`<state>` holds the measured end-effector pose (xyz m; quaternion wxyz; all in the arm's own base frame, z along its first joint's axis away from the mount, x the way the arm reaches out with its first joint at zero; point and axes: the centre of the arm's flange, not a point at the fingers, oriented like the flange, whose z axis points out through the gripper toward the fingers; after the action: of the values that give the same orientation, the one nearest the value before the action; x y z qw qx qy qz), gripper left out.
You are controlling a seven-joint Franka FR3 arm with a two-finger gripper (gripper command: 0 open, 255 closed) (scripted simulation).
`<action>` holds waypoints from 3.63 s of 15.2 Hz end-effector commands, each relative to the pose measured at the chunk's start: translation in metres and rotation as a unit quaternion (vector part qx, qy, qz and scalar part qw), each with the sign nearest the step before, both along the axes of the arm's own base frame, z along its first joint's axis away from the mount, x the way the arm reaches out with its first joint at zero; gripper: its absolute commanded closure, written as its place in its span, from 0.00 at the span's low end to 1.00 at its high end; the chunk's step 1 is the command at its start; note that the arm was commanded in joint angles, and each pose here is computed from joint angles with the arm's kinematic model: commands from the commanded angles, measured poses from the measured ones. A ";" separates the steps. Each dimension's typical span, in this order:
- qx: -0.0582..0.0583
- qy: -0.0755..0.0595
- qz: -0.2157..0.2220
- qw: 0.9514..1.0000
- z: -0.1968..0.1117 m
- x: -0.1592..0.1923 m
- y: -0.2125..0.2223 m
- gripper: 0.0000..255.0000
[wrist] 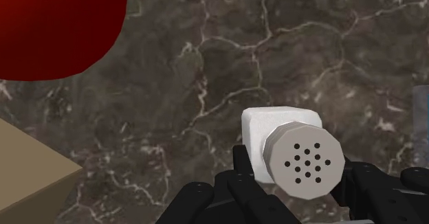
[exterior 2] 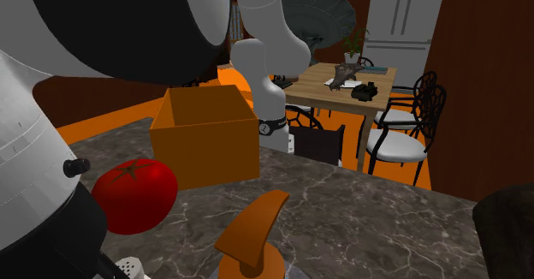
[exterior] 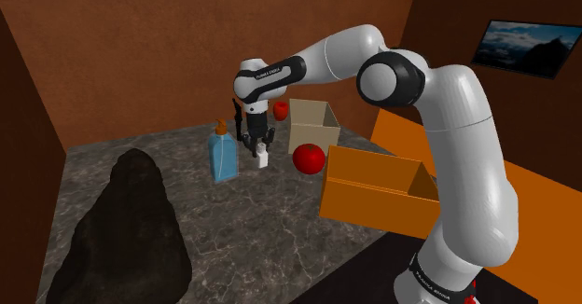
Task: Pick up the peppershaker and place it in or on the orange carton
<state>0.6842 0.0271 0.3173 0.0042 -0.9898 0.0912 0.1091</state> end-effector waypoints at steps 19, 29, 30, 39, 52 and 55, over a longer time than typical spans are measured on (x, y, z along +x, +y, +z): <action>0.000 0.000 0.000 1.000 0.100 0.000 0.000 1.00; 0.000 0.000 0.000 1.000 0.153 0.000 0.000 1.00; 0.000 0.000 0.000 1.000 0.158 0.000 0.000 1.00; 0.000 0.000 0.000 1.000 0.206 0.000 0.000 1.00; 0.000 0.000 0.000 1.000 0.219 -0.125 -0.044 1.00; 0.000 0.000 0.000 1.000 0.220 -0.162 -0.057 1.00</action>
<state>0.5335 -0.0253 0.5378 0.0039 -0.9898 0.0914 0.1091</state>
